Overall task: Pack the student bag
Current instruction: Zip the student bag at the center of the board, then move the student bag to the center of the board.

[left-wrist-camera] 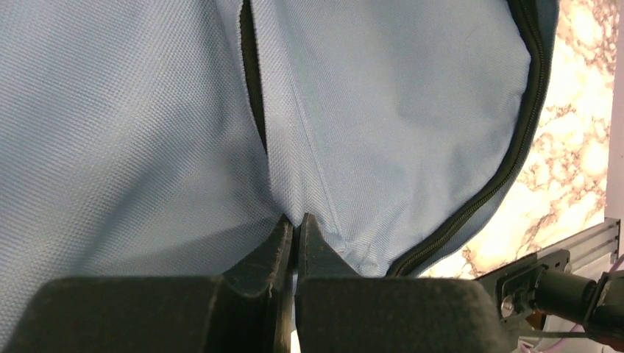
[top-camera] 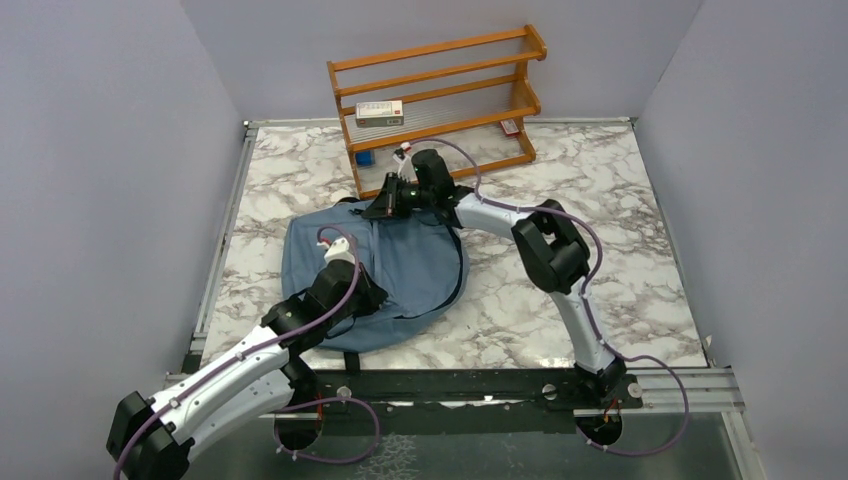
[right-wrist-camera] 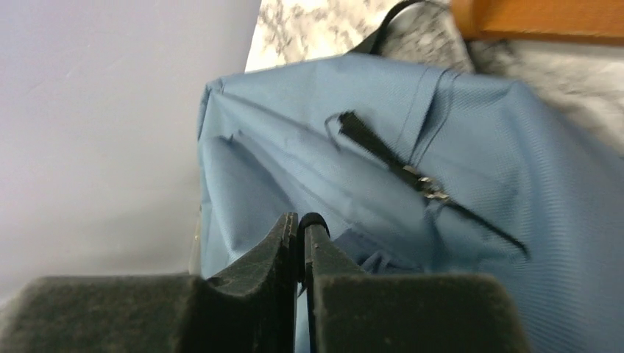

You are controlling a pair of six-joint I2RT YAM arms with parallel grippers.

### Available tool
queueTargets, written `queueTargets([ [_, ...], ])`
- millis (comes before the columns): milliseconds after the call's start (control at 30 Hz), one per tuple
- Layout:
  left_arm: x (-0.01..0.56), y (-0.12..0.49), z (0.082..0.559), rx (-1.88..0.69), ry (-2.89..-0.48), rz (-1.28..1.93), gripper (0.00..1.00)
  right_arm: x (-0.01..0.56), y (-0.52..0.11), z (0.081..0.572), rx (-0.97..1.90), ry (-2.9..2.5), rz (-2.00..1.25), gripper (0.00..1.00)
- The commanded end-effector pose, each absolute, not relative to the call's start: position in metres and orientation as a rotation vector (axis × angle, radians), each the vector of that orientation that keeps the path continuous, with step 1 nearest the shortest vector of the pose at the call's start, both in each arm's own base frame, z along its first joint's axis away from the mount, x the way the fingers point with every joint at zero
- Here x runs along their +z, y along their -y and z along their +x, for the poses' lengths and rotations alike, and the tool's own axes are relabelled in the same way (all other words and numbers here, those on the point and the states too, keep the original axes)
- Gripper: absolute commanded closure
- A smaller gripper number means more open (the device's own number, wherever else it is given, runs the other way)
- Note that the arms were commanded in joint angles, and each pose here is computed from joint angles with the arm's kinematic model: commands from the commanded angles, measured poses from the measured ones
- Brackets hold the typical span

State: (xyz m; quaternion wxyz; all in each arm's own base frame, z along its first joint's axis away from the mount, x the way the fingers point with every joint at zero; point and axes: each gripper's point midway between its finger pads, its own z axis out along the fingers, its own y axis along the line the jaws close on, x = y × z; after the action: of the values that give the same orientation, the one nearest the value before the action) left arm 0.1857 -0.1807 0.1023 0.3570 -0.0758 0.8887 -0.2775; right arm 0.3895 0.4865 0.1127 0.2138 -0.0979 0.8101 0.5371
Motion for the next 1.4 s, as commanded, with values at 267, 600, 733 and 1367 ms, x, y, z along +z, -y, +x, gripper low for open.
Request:
queueTargets([
  [267,0.115,0.182,0.193,-0.608,-2.313,-0.1,0.57,0.211,-0.411,0.409,1.263,-1.911,-0.328,0.45],
  [600,0.165,0.173,0.251,-0.427,-2.15,-0.094,0.29,0.197,-0.3,0.384,0.639,-2.068,-0.306,0.23],
  [733,0.169,0.164,0.28,-0.474,-2.128,-0.104,0.25,0.179,-0.267,0.37,0.463,-2.16,-0.339,0.16],
  [1367,0.178,0.123,0.306,-0.44,-2.092,-0.137,0.23,0.08,-0.271,0.351,0.573,-2.436,-0.404,0.68],
])
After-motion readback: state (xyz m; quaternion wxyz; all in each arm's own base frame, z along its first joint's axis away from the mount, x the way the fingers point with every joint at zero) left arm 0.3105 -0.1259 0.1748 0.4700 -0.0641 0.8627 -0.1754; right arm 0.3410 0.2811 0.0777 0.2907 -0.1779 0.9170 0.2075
